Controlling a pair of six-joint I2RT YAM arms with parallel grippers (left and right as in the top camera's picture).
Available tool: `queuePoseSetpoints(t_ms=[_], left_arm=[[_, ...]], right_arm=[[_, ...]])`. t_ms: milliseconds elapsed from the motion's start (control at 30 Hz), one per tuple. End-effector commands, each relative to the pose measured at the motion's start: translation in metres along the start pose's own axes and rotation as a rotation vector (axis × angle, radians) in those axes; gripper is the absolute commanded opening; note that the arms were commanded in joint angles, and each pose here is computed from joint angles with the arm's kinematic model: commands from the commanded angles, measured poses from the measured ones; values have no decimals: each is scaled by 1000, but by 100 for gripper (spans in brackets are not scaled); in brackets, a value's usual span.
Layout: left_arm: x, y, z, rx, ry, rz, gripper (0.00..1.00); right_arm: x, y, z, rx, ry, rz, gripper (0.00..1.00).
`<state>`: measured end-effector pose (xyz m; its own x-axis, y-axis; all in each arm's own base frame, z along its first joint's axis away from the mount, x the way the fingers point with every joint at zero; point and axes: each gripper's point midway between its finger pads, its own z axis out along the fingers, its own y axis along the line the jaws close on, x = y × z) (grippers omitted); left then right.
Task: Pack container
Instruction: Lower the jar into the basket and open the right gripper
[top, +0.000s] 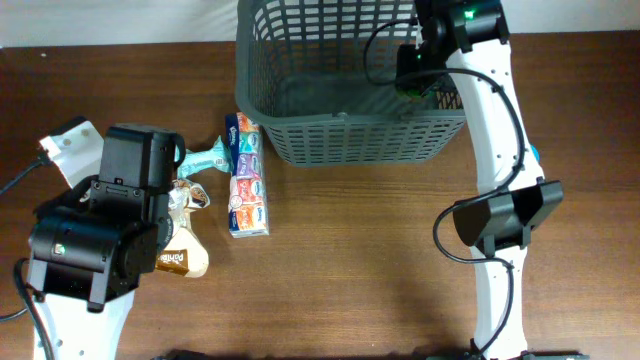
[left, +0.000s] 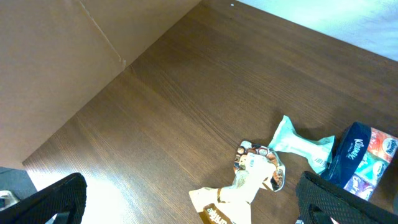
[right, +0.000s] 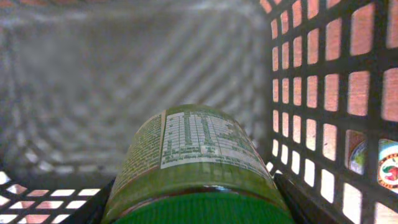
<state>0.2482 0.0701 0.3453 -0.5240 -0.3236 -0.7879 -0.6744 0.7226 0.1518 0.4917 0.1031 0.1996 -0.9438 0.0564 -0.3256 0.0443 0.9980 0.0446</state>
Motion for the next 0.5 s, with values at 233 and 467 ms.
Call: queuePoseSetpoints(t_ms=[233,467], left_arm=[[-5,4,-1,-17,-16,-22,99],[-5,4,-1,-17,-16,-22,100]], right_arm=[[9,-5,28,36,54,10,5],[9,-6,29,37,56,10,13]])
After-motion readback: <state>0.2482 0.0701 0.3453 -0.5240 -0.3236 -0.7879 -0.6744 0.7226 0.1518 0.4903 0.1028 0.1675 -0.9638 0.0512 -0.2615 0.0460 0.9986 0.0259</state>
